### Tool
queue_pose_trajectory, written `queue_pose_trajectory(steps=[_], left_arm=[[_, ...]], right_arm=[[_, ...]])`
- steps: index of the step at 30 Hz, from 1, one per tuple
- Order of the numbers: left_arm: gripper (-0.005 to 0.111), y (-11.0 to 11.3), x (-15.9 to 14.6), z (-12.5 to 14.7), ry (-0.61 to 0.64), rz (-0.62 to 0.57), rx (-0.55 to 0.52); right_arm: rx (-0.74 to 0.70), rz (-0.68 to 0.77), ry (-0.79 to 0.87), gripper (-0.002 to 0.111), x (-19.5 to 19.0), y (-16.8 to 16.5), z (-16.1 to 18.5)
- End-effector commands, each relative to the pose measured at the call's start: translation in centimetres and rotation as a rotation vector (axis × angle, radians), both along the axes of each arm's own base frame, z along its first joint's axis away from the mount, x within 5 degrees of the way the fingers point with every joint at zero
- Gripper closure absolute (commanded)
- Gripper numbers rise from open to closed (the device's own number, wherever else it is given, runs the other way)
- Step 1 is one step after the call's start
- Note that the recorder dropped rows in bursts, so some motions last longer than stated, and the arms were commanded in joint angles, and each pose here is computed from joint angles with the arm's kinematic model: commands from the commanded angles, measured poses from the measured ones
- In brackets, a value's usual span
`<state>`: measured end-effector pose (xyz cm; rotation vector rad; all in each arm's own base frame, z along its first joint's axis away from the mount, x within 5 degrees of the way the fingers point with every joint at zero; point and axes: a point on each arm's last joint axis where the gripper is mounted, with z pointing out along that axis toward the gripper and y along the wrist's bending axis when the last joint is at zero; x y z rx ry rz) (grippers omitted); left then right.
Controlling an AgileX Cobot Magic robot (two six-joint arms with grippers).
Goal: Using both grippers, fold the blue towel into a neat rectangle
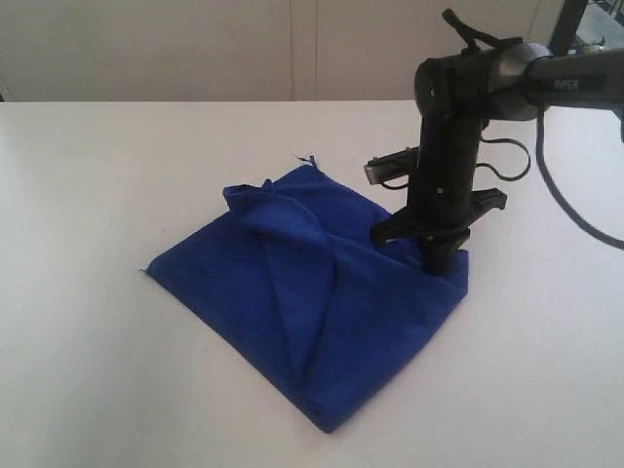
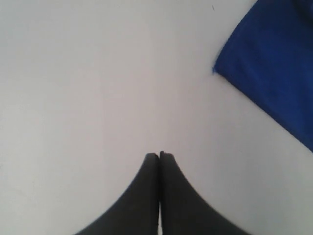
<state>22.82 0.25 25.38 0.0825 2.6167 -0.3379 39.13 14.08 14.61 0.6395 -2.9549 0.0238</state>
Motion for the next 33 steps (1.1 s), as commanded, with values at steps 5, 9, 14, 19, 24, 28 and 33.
queue_pose_trajectory(steps=[5, 9, 14, 19, 24, 28, 33], left_arm=[[0.107, -0.5, 0.0, 0.2, -0.021, 0.029, -0.059], [0.107, -1.1, -0.2, 0.4, 0.011, 0.03, -0.143], [0.107, -3.2, -0.6, 0.4, 0.024, -0.105, -0.168], [0.107, -6.9, -0.4, 0.1, -0.003, -0.206, -0.16], [0.107, -10.5, 0.8, -1.9, 0.063, -0.271, -0.146], [0.107, -12.4, 3.2, -3.3, 0.162, -0.296, -0.053], [0.107, -14.4, 6.4, -3.8, 0.157, -0.374, 0.058]], right_arm=[[0.088, 0.032, -0.218, 0.108, -0.1, 0.1, 6.1], [0.125, 0.092, -0.307, 0.108, 0.1, 0.3, 7.7], [0.224, 0.118, -0.333, 0.108, 0.3, 1.2, 7.8], [0.292, 0.19, -0.396, 0.108, 0.7, 1.9, 8.0], [0.309, 0.199, -0.436, 0.108, 1.0, 2.1, 8.1], [0.311, 0.198, -0.435, 0.108, 1.0, 2.1, 8.1], [0.331, 0.2, -0.438, 0.108, 1.1, 2.3, 8.0]])
